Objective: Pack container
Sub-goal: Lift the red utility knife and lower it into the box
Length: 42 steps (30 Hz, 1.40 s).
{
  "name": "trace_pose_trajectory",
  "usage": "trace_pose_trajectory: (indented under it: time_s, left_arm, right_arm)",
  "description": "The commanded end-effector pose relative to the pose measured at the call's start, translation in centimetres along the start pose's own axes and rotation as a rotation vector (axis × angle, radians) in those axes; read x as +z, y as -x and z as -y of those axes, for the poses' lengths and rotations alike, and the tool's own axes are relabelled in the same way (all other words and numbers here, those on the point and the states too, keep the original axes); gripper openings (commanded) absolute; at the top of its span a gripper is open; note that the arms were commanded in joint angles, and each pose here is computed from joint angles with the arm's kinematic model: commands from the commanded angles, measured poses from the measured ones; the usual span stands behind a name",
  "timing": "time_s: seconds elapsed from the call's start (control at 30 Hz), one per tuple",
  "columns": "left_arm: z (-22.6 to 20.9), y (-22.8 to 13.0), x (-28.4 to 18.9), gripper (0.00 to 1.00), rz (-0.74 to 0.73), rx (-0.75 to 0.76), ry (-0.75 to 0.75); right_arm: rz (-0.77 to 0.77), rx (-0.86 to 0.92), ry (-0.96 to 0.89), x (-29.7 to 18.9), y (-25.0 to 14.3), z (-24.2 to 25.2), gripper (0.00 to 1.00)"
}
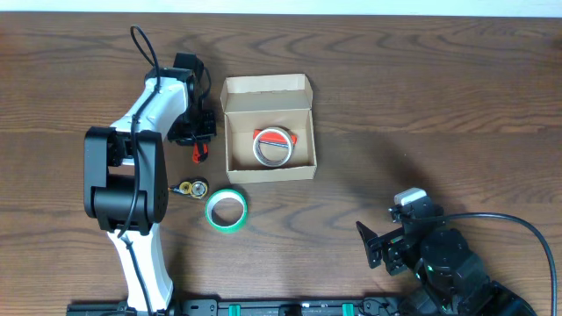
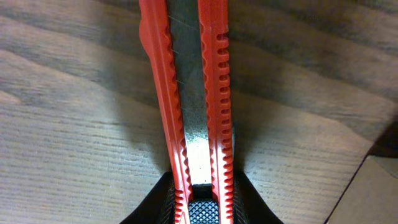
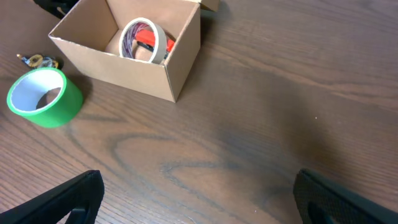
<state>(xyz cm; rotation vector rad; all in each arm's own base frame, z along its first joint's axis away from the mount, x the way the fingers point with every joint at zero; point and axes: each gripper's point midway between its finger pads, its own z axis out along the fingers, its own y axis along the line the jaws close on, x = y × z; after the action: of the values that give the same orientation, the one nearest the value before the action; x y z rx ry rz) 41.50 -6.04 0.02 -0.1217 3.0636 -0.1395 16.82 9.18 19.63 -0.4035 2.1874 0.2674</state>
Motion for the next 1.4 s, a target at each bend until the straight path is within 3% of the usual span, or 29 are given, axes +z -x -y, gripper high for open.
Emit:
trace_pose_trajectory:
  time_s: [0.0,0.97,1.37]
  left_arm:
    - [0.2,1.4,-2.1,0.21,0.068,-0.017,-0.005]
    - [1.8,2.4,-16.8,0.21,0.397,-0.017,-0.056]
    - [11.1,-1.4,-18.4,0.24,0.427,0.158,-0.096]
  right_arm:
    - [0.007,0.009,-0.004,-0.1,0.0,0.1,0.99]
    - [0.007,0.009,-0.004,-0.1,0.0,0.1,0.99]
    - [0.007,0.009,-0.004,-0.1,0.0,0.1,0.99]
